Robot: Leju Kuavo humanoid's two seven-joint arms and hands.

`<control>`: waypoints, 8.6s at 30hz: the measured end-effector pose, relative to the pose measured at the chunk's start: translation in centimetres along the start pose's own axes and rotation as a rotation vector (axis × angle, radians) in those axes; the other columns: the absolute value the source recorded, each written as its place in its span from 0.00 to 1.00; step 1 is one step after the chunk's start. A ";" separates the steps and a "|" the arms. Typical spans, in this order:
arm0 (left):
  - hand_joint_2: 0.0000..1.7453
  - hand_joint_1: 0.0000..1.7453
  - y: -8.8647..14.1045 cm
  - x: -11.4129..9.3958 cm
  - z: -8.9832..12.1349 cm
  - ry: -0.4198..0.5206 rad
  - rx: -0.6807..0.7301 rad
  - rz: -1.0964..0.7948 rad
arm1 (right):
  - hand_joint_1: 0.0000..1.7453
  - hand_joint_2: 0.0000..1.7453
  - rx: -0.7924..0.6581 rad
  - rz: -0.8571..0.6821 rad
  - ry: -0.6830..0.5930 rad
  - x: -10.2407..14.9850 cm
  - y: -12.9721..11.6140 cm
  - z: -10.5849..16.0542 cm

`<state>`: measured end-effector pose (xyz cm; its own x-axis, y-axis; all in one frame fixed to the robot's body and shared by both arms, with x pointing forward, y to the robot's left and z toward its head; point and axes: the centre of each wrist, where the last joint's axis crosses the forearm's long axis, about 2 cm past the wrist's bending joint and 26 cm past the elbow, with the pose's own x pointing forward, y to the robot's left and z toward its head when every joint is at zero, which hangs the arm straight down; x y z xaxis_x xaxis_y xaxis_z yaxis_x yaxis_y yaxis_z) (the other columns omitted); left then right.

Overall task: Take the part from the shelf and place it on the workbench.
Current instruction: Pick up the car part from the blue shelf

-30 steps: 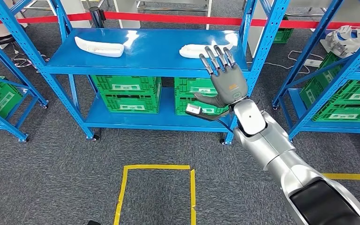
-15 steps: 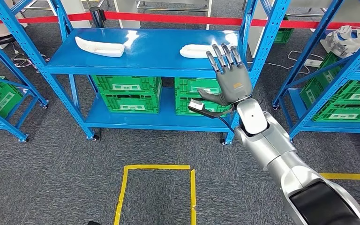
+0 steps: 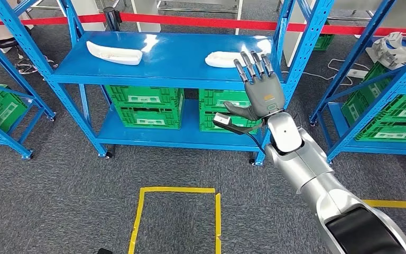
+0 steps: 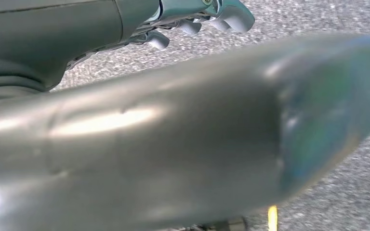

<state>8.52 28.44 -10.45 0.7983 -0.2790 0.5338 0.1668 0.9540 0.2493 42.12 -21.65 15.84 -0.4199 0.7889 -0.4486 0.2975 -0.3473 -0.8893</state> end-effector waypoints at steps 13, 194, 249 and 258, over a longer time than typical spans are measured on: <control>0.00 0.00 0.5 -0.3 0.0 0.016 0.000 -0.019 | 0.00 0.00 0.016 -0.032 -0.016 1.1 1.2 1.3; 1.00 0.00 -5.0 0.6 1.4 -0.118 0.035 0.075 | 1.00 1.00 0.611 -0.518 -0.191 0.7 9.6 7.8; 1.00 0.00 -4.6 1.1 1.1 -0.037 0.097 0.097 | 1.00 1.00 0.107 -0.464 -0.033 -5.7 -0.5 -1.8; 1.00 0.00 -4.5 1.5 0.9 0.027 0.112 0.125 | 1.00 1.00 -0.008 -0.446 -0.052 -4.6 -2.8 -3.4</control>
<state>8.46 23.61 -10.07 0.8245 -0.1544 0.5443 0.0007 0.9623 0.2719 46.12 -22.53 20.69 -0.5508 0.8342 -0.0260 0.0848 0.0250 -0.9961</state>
